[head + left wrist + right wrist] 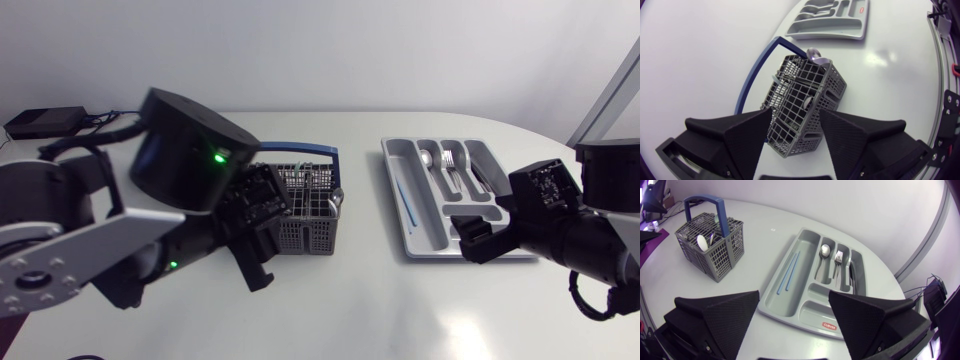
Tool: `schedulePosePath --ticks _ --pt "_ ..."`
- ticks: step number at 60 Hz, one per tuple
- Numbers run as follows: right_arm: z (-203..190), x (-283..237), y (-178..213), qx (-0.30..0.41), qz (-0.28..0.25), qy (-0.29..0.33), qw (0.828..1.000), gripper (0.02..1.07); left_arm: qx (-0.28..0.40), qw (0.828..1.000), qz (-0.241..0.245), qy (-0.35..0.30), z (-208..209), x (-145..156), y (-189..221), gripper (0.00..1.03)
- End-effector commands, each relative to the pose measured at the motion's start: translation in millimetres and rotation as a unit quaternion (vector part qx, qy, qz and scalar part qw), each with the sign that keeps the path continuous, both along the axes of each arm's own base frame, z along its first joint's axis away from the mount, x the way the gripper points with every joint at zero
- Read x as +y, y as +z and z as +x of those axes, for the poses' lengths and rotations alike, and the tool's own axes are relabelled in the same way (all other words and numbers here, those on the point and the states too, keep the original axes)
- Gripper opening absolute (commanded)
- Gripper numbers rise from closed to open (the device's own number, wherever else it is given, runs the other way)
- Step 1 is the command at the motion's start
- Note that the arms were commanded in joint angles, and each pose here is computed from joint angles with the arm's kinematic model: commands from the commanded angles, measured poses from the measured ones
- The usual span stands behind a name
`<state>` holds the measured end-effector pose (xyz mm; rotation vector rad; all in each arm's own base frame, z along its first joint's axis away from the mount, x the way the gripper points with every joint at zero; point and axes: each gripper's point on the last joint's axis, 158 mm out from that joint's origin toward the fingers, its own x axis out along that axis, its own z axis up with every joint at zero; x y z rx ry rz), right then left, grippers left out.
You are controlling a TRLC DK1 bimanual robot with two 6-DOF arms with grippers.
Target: Unload the cutlery basket into the drawer organizer.
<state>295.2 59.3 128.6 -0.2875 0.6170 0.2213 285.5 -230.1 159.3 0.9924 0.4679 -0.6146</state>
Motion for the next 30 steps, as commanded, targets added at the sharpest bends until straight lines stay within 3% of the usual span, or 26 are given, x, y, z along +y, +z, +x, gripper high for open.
schedulePosePath --ticks 1,19,30 --pt "-7 1 -13 0.014 -0.009 0.007 1.0 1.02 0.009 0.999 0.025 -0.045 -3 9 -11 0.69" --pt "-6 -1 -14 0.011 -0.015 0.009 1.0 1.02 0.027 0.99 0.022 -0.139 -16 -1 -34 0.69" --pt "-6 0 -17 0.01 -0.018 0.012 1.0 1.02 0.017 0.988 0.042 -0.151 -6 -1 -46 0.69"
